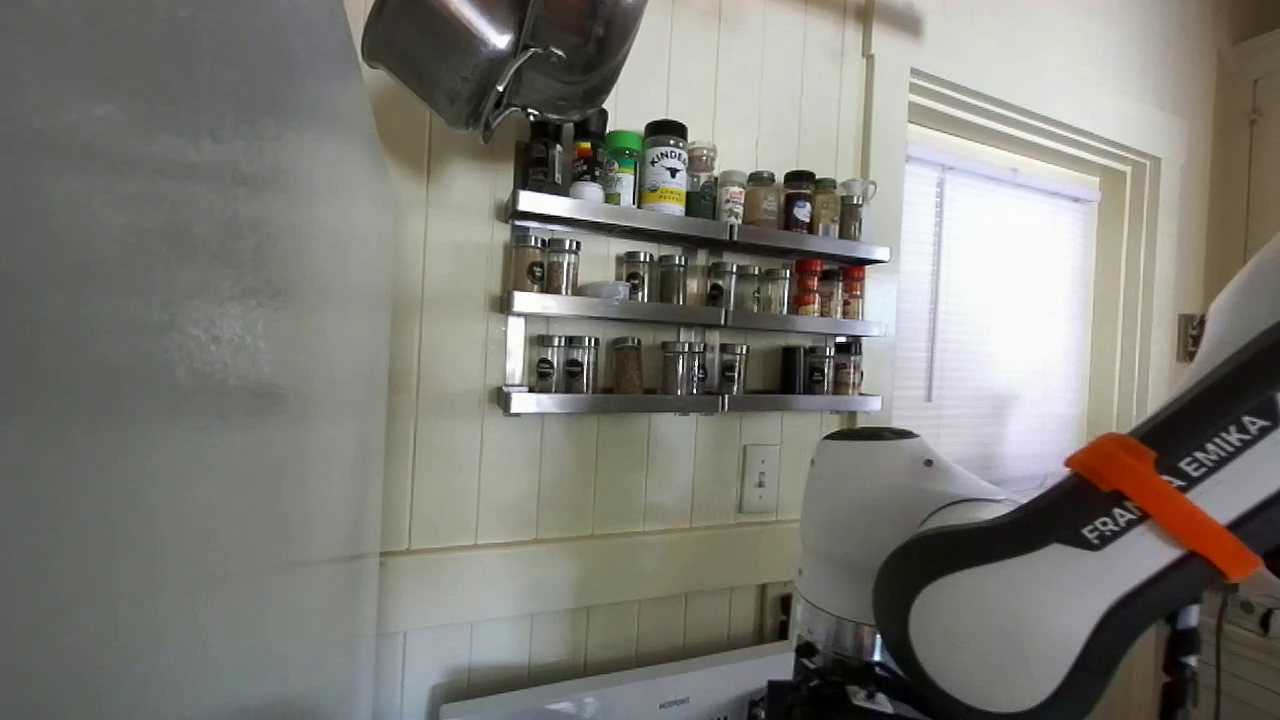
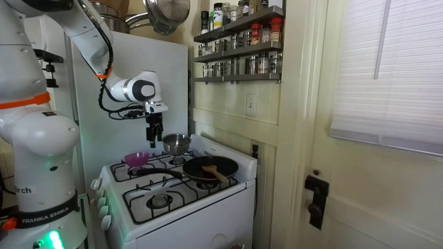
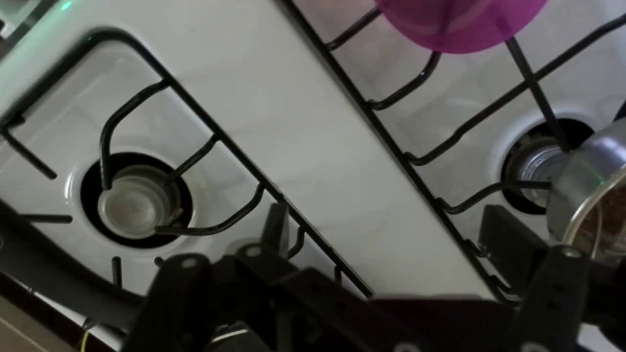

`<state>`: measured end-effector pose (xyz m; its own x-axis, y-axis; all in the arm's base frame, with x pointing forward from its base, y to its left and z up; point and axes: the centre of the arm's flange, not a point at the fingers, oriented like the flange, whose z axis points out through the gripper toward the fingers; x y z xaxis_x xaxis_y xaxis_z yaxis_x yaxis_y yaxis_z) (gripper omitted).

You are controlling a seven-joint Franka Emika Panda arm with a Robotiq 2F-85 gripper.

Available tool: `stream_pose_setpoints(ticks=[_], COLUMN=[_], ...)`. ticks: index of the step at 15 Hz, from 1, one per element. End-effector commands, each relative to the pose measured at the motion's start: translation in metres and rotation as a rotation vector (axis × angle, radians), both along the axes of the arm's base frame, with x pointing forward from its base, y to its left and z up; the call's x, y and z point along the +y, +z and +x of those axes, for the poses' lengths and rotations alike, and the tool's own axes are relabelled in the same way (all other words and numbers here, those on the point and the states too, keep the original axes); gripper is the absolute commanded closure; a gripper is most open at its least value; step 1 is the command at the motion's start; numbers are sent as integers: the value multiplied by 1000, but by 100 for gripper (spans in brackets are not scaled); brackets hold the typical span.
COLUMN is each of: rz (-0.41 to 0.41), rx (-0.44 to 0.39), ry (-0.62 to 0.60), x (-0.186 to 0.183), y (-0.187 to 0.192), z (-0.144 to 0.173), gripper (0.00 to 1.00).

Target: Move the silver bowl backwards, remove the purple bowl from inside it and place it on the stove top and place the smaller silver bowl inside the bigger silver bowl

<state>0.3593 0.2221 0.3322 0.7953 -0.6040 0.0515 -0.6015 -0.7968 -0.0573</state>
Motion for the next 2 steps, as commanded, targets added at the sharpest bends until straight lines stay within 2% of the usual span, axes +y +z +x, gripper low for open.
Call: stream_pose_setpoints(ticks=[1,2], rz=[0,-1], rx=[-8,-15], ry=[10,8], x=[-5,-5], y=[3,5], z=[-3,-3], gripper=[0,0])
